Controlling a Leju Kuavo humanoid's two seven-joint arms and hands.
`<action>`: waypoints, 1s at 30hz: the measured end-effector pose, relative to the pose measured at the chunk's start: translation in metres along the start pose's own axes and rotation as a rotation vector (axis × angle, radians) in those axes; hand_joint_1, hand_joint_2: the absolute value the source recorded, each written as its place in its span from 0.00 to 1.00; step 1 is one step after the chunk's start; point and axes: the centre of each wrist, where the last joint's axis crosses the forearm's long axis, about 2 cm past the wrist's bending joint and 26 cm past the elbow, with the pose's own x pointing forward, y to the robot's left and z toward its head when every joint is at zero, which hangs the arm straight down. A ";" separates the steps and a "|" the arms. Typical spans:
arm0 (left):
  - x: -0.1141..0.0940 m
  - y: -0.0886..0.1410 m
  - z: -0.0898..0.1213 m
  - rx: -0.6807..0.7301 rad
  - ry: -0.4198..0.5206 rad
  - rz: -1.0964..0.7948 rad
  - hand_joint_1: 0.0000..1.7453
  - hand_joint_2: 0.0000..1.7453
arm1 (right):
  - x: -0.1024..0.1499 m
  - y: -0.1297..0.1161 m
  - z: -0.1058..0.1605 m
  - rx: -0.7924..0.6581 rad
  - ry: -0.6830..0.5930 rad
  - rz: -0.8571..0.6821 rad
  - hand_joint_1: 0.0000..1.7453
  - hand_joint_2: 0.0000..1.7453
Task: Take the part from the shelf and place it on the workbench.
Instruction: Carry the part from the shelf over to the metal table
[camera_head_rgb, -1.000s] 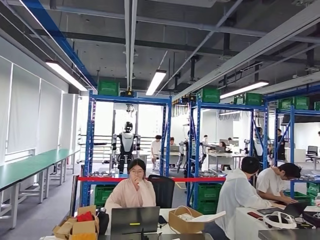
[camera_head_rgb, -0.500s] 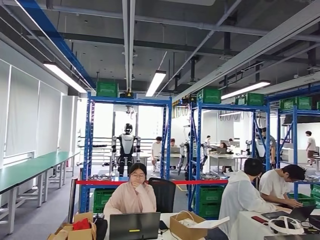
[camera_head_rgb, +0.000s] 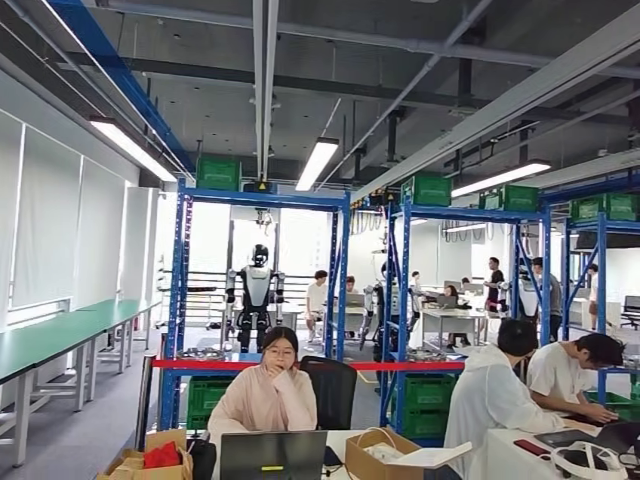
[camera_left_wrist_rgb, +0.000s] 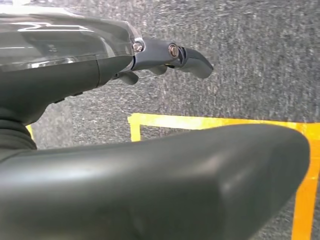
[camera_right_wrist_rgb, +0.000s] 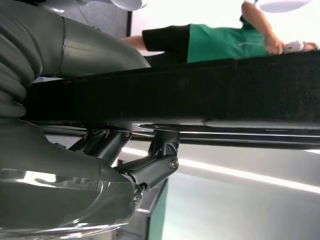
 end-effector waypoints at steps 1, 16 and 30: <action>0.000 0.000 0.000 0.000 0.000 0.000 0.00 1.00 | 0.000 0.000 0.000 0.001 -0.001 0.001 1.00 1.00; -0.012 0.003 0.004 -0.002 0.130 -0.084 0.00 1.00 | 0.000 -0.002 0.004 -0.001 0.003 0.011 1.00 1.00; -0.014 0.001 0.006 -0.010 0.134 -0.096 0.00 1.00 | 0.002 -0.006 0.011 -0.015 0.009 0.026 1.00 1.00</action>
